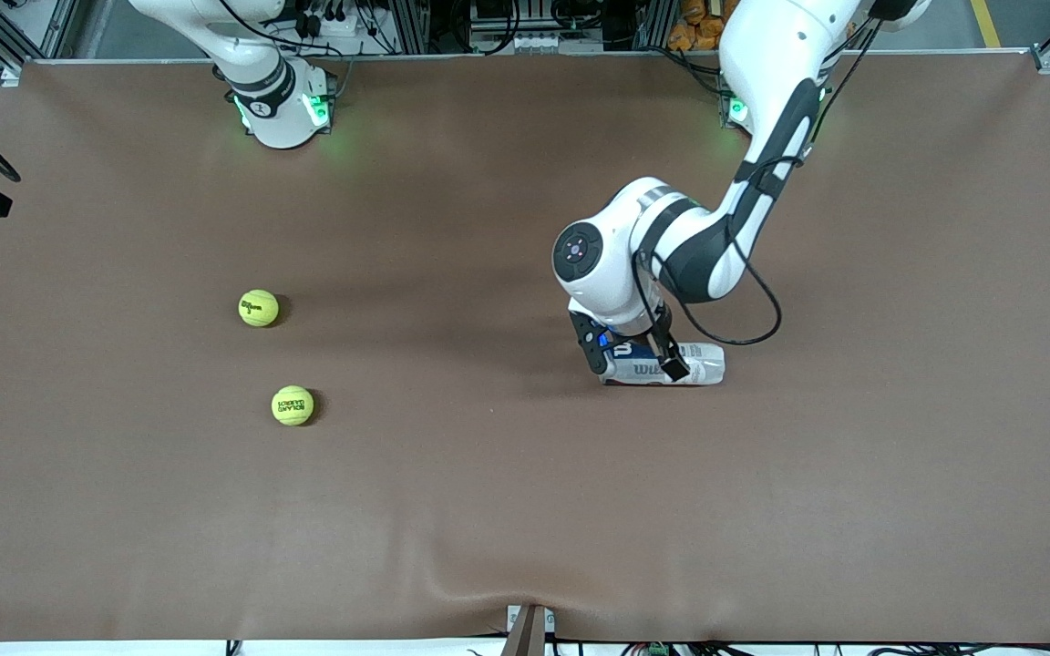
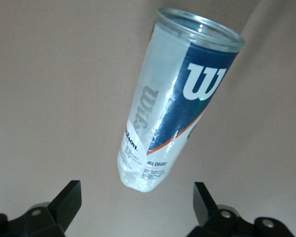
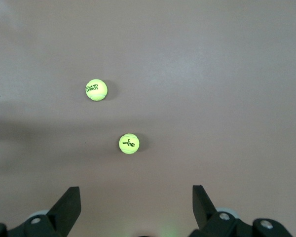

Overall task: Insert tennis ball vertically with right arm
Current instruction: 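Grasp the Wilson can with the left gripper and stand it upright, then carry the upright can toward the balls with the left gripper, then reach the right gripper down and grasp the Roland Garros ball, then carry the ball with the right gripper over the can's open rim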

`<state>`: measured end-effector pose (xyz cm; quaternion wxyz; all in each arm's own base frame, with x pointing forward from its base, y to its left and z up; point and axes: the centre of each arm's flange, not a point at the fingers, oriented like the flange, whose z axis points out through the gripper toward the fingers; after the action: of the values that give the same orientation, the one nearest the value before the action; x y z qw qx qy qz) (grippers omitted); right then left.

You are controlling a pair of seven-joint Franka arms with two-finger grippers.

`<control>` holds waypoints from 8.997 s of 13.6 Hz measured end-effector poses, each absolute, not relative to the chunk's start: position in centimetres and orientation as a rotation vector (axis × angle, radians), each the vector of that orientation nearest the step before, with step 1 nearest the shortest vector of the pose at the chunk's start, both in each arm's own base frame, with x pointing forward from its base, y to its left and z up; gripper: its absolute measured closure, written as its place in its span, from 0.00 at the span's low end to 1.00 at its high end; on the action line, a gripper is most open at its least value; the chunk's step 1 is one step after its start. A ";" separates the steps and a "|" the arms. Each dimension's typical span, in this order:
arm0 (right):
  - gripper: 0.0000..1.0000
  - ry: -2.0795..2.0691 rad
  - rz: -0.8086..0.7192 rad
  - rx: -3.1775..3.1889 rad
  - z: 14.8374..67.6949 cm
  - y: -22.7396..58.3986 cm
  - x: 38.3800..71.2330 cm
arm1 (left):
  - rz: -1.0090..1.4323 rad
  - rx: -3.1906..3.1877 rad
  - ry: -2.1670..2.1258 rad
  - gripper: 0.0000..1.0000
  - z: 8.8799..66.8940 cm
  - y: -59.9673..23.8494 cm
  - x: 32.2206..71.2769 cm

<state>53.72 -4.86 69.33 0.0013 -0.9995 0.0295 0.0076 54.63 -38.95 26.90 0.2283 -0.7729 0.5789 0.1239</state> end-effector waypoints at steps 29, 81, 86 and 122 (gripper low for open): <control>0.00 0.098 0.026 -3.136 69.3 -5.0 53.7 | 0.443 -1.852 1.784 0.25 16.1 -39.7 53.3; 0.00 0.119 0.166 -3.125 23.9 9.6 67.7 | -1.254 -2.683 1.653 0.37 25.2 -55.0 56.7; 0.09 0.116 0.163 -3.130 21.0 9.5 66.4 | -1.349 -2.741 1.583 0.37 24.5 -55.1 56.5; 0.37 0.975 0.349 -2.802 43.6 35.9 63.3 | -1.278 -2.963 1.470 0.00 17.3 -55.9 52.2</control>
<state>63.31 35.92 43.58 0.0770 -0.9353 0.3253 0.1164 52.21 -55.87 17.30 -0.2007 -0.8187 0.4061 -0.3530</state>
